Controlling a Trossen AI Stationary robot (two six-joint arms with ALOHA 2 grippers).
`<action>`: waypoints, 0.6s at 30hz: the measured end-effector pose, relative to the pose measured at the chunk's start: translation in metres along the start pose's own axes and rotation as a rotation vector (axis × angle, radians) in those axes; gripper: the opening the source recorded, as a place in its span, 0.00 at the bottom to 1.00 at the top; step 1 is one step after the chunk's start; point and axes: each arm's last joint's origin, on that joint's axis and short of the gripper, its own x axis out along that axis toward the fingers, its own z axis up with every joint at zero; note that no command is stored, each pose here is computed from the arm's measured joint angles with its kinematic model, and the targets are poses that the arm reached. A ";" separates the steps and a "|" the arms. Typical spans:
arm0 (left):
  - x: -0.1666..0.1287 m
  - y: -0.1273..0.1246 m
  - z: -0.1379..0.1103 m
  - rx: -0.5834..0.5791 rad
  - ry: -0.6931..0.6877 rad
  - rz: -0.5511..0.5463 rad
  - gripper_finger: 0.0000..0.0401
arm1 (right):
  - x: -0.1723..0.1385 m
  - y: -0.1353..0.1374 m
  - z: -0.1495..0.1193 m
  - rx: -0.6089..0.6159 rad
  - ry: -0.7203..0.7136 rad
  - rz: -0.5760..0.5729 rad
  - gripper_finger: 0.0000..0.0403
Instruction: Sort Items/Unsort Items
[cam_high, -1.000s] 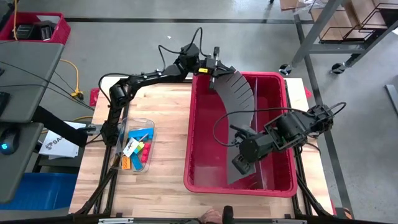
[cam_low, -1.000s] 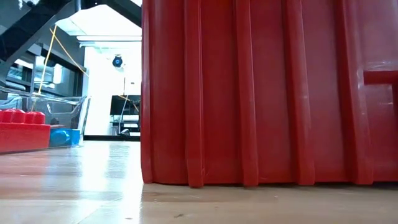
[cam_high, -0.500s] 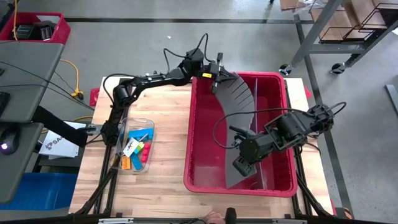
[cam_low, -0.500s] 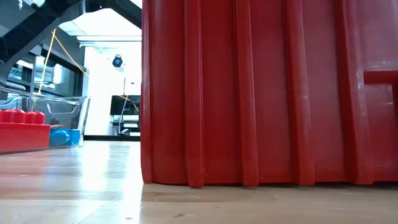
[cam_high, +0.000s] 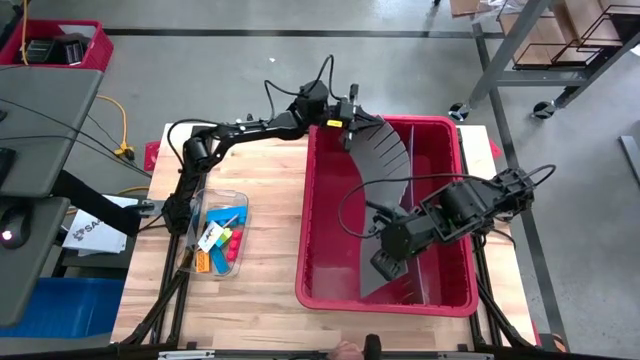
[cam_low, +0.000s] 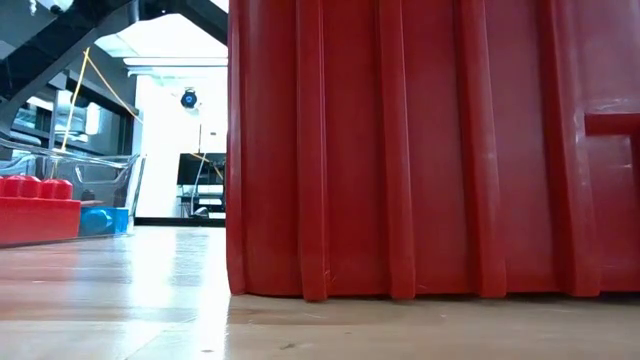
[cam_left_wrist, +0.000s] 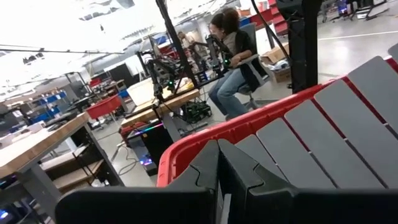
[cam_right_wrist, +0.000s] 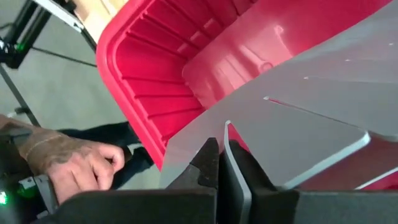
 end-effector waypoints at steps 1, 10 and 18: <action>0.000 0.000 0.000 0.002 -0.003 0.001 0.00 | 0.001 0.001 -0.001 -0.005 0.002 -0.002 0.00; 0.001 0.001 0.005 -0.012 -0.044 0.015 0.00 | 0.020 -0.012 -0.022 0.084 0.092 -0.092 0.00; -0.002 0.004 0.006 -0.060 -0.058 0.019 0.00 | -0.005 -0.037 -0.032 0.218 0.019 -0.078 0.00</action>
